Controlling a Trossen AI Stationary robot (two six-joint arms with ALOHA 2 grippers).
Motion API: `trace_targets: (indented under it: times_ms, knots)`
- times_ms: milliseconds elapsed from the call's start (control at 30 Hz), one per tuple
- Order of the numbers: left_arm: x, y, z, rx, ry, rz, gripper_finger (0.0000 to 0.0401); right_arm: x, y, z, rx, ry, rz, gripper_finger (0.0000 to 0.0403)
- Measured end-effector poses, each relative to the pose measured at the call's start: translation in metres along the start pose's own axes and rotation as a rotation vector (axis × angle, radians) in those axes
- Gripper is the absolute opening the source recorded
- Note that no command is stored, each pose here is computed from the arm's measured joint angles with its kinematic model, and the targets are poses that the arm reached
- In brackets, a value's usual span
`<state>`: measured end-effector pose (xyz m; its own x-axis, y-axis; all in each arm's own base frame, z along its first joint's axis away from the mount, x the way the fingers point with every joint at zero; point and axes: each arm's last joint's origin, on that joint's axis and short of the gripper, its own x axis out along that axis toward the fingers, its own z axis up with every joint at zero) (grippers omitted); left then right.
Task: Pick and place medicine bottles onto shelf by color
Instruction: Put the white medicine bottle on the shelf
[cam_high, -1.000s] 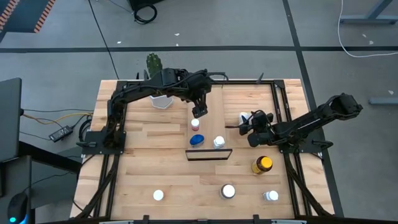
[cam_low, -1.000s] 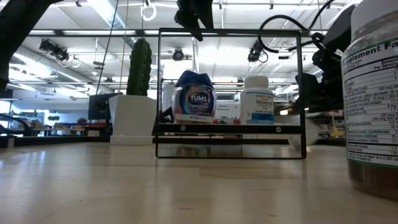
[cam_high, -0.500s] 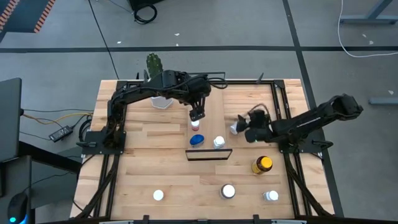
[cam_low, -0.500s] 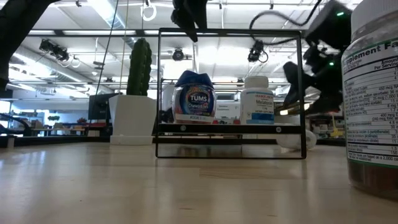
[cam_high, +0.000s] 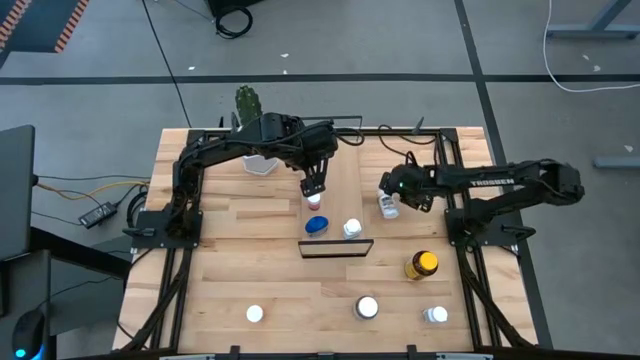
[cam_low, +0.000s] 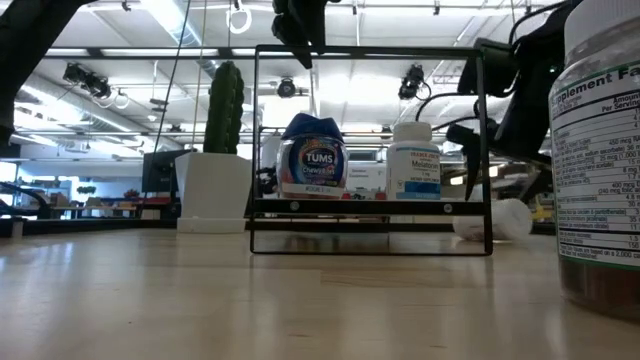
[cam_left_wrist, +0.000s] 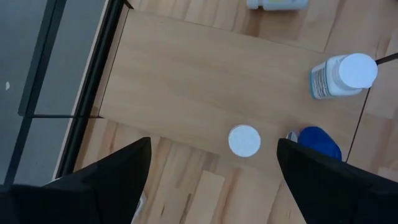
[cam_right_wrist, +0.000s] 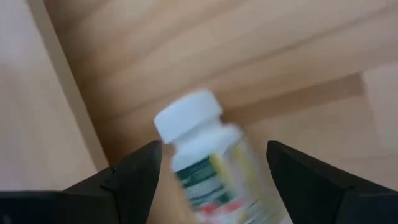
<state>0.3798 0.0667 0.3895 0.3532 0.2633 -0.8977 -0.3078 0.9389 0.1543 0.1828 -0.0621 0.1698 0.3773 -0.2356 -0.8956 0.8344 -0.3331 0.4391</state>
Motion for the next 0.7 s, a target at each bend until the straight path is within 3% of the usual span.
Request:
trace_targets:
  times_ms: [133, 467, 567, 700]
  knots:
    - [0.000, 0.001, 0.000, 0.020, -0.003, 0.000, 0.0352, 0.001, 0.002, 0.010, -0.051, 0.097, 0.011, 0.0298]
    - [0.000, 0.001, 0.002, 0.061, -0.020, -0.001, 0.0352, -0.005, 0.010, 0.035, -0.299, 0.074, 0.045, 0.0299]
    - [0.000, 0.001, 0.002, 0.061, -0.020, -0.001, 0.0352, -0.014, 0.022, 0.038, -0.296, 0.059, 0.085, 0.0299]
    - [0.000, 0.001, 0.002, 0.060, -0.021, -0.001, 0.0352, -0.016, 0.020, 0.035, -0.161, 0.079, 0.038, 0.0299]
